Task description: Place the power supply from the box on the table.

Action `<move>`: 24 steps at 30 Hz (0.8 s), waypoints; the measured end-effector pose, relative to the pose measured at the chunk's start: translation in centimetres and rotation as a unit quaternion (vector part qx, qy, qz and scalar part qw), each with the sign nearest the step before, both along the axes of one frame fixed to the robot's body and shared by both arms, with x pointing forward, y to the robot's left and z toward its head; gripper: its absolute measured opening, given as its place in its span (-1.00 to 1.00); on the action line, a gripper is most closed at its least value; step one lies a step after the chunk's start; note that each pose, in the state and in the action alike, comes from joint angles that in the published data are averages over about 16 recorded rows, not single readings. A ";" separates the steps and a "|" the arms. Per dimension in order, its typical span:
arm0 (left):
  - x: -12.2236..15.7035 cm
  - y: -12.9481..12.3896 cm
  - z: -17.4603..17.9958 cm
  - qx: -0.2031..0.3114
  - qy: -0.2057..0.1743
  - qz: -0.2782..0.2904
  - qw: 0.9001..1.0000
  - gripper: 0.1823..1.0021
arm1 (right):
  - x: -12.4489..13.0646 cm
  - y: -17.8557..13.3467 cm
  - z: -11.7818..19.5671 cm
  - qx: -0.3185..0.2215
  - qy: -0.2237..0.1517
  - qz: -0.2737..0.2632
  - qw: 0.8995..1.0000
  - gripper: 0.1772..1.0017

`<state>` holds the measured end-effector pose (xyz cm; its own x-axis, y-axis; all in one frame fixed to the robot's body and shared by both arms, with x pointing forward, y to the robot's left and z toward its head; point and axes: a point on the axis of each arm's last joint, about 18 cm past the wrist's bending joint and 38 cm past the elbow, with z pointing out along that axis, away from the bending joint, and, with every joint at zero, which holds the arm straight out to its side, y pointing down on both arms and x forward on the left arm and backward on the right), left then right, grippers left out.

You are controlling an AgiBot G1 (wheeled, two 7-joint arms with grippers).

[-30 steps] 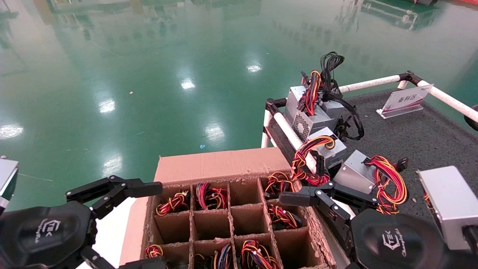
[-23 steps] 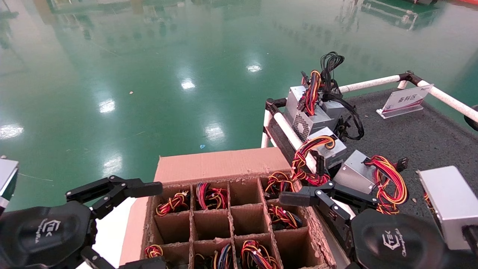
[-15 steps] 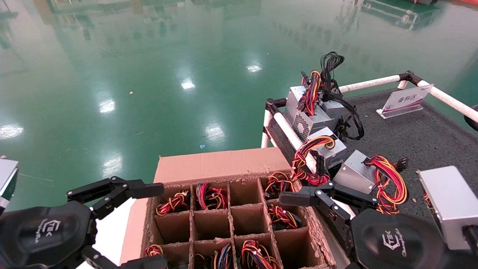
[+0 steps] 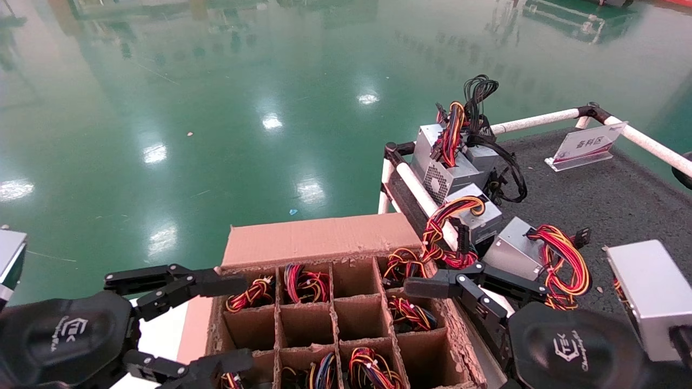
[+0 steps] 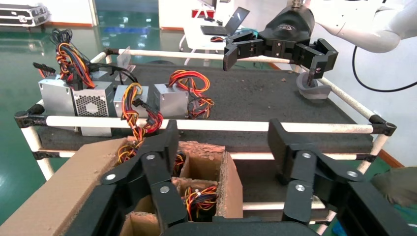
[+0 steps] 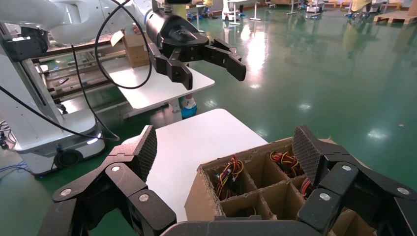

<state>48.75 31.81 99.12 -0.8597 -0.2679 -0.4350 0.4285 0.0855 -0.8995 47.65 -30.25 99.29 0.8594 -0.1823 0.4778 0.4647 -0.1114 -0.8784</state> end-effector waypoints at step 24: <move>0.0 0.0 0.0 0.000 0.000 0.000 1.000 -0.78 | 0.0 0.0 0.0 0.000 0.000 0.000 1.000 1.00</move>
